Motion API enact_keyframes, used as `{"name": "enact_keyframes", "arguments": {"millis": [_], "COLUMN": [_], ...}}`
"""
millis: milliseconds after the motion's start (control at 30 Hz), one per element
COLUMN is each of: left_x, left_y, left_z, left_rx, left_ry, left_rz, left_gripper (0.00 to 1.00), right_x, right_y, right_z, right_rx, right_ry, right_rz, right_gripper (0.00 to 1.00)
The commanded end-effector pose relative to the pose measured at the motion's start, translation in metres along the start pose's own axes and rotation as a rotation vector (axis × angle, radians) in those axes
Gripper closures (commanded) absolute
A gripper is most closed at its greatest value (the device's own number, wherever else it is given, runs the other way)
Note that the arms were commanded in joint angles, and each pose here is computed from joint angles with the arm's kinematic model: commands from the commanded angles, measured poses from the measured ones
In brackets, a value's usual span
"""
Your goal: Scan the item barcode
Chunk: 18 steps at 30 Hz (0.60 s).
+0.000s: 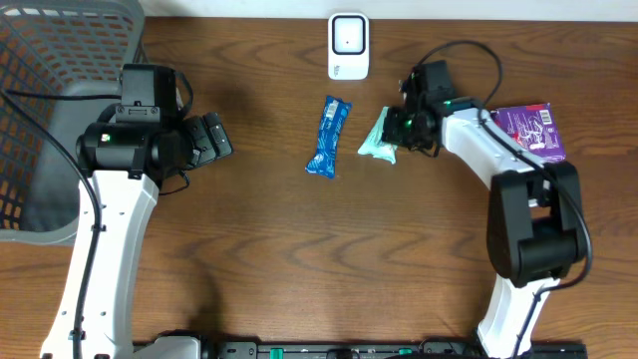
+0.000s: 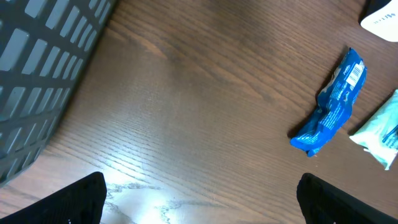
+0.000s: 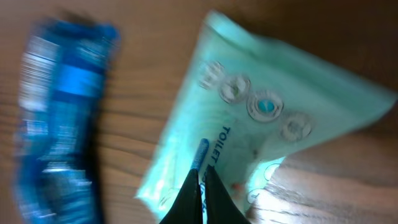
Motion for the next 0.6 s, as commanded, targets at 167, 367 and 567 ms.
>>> {"name": "enact_keyframes", "arguments": {"millis": [167,367,567], "left_x": [0.0,0.0,0.0], "left_y": [0.002,0.002,0.002], "left_z": [0.002,0.002,0.002], "left_rx": [-0.004,-0.004,-0.004], "left_ry": [-0.004,-0.004,-0.004], "left_rz": [0.013,0.013,0.013], "left_gripper": [0.02,0.02,0.02], "right_x": [0.003,-0.021,-0.041], "right_y": [-0.037,-0.06,-0.072], "right_z": [0.005,0.029,0.042], "right_rx": [0.012,-0.03,-0.031], "right_ry": [-0.052,-0.146,-0.123], "right_rz": [-0.224,-0.425,-0.471], "right_gripper": [0.99,0.99,0.99]}}
Point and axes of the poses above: each gripper's point midway between its finger pads, its own x axis out along the fingers, its own y axis along the line the jaws close on, z = x × y, the point moved 4 cm from there along -x, back along the fingers, and after that the axes turned 8 degrees about x, right-handed, at the moved point
